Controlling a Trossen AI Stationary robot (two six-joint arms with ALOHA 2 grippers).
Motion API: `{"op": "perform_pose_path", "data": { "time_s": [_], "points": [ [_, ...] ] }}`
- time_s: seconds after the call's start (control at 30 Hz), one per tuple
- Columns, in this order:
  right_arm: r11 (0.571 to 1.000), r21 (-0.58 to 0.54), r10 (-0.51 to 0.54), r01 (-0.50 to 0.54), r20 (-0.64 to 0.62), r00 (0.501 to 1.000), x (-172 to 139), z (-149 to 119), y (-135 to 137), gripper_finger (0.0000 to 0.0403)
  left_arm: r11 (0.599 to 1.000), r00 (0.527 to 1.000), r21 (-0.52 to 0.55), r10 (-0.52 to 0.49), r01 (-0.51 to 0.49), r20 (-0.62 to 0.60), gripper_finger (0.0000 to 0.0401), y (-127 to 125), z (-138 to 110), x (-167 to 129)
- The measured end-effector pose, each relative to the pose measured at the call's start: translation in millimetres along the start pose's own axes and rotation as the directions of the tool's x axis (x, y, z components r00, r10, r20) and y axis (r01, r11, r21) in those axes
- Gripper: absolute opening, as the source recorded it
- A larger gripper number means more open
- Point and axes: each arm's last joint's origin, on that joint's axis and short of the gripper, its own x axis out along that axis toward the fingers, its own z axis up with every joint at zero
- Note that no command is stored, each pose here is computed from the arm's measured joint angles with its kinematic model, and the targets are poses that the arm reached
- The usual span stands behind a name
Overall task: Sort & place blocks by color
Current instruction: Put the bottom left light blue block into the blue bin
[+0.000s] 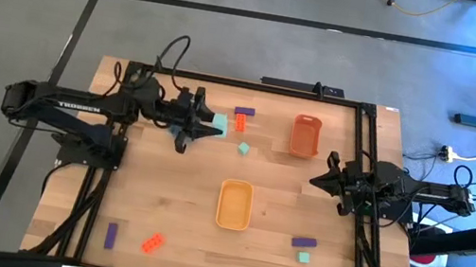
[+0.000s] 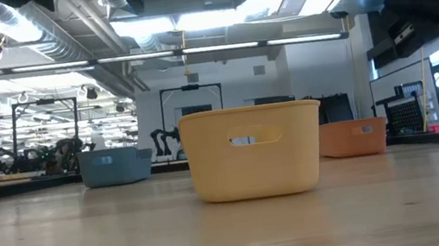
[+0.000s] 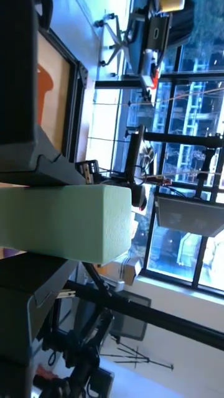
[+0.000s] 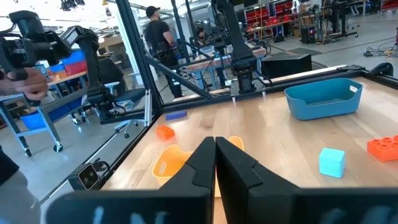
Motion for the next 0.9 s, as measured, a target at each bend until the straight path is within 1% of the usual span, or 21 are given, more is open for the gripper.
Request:
{"op": "perform_pose_path", "data": {
  "time_s": [0.17,0.2,0.23,0.27,0.3,0.33,0.4,0.47,0.5,0.53,0.57,0.63,0.67,0.7,0.77,0.87,0.9],
  "points": [
    [1.000,0.007,-0.007,0.007,0.034,0.999,-0.1,3.0,0.3,0.0016,0.999,0.999,-0.015,0.035,-0.034,0.026,0.0122,-5.2,0.5,1.5],
    [1.000,0.029,0.004,-0.006,0.077,0.997,-0.2,6.9,1.3,0.0016,0.999,0.999,-0.016,0.032,-0.032,0.024,0.0122,-6.4,0.2,1.8],
    [0.998,0.055,0.024,-0.033,0.158,0.987,-1.0,14.6,3.4,0.0016,0.999,0.999,-0.017,0.027,-0.027,0.022,0.0122,-7.5,-0.2,2.1],
    [0.993,0.085,0.054,-0.079,0.262,0.963,-3.4,24.7,6.3,0.0016,1.000,0.999,-0.020,0.023,-0.023,0.022,0.0122,-8.5,-0.4,2.3],
    [0.985,0.110,0.086,-0.136,0.373,0.924,-7.4,35.5,9.6,0.0016,1.000,1.000,-0.023,0.020,-0.020,0.021,0.0122,-9.6,-0.6,2.5],
    [0.976,0.112,0.113,-0.189,0.486,0.866,-13.0,46.7,13.0,0.0016,0.999,0.999,-0.027,0.024,-0.023,0.022,0.0122,-10.7,-0.8,2.8],
    [0.965,0.092,0.122,-0.244,0.668,0.734,-25.6,63.4,17.6,0.0016,0.998,0.998,-0.029,0.049,-0.048,0.028,0.0122,-11.8,-1.0,3.2],
    [0.971,0.038,0.113,-0.236,0.797,0.593,-38.7,74.9,20.6,0.0016,0.997,0.997,-0.031,0.074,-0.073,0.033,0.0122,-12.7,-1.2,3.5],
    [0.976,0.013,0.108,-0.216,0.835,0.539,-43.8,78.4,21.6,0.0016,0.996,0.996,-0.032,0.082,-0.081,0.035,0.0122,-12.8,-1.2,3.5],
    [0.981,0.003,0.097,-0.194,0.858,0.504,-47.4,82.3,22.5,0.0016,0.996,0.996,-0.032,0.087,-0.086,0.036,0.0122,-12.8,-1.2,3.5],
    [0.984,0.009,0.079,-0.176,0.870,0.486,-49.6,86.6,23.3,0.0016,0.995,0.995,-0.033,0.094,-0.092,0.037,0.0122,-12.6,-1.2,3.5],
    [0.990,0.021,0.049,-0.139,0.878,0.477,-52.3,99.3,26.0,0.0016,0.995,0.994,-0.034,0.100,-0.099,0.041,0.0122,-12.7,-1.0,3.5],
    [0.993,0.017,0.041,-0.115,0.875,0.482,-52.6,107.5,27.9,0.0016,0.995,0.994,-0.035,0.099,-0.098,0.041,0.0122,-13.2,-1.1,3.6],
    [0.996,0.011,0.034,-0.086,0.865,0.500,-51.2,115.2,29.7,0.0016,0.995,0.994,-0.036,0.098,-0.096,0.040,0.0122,-13.6,-1.1,3.7],
    [1.000,0.002,0.017,-0.031,0.817,0.577,-42.4,131.0,32.7,0.0016,0.995,0.994,-0.036,0.097,-0.095,0.042,0.0122,-13.8,-1.0,3.7],
    [0.998,-0.059,0.032,0.013,0.693,0.720,-21.4,155.1,37.8,0.0016,0.995,0.994,-0.036,0.098,-0.097,0.039,0.0122,-13.7,-1.3,3.7],
    [0.997,-0.073,0.020,0.035,0.640,0.768,-12.4,161.5,38.3,0.0016,0.995,0.994,-0.036,0.100,-0.098,0.037,0.0122,-13.6,-1.5,3.7]
  ]
}}
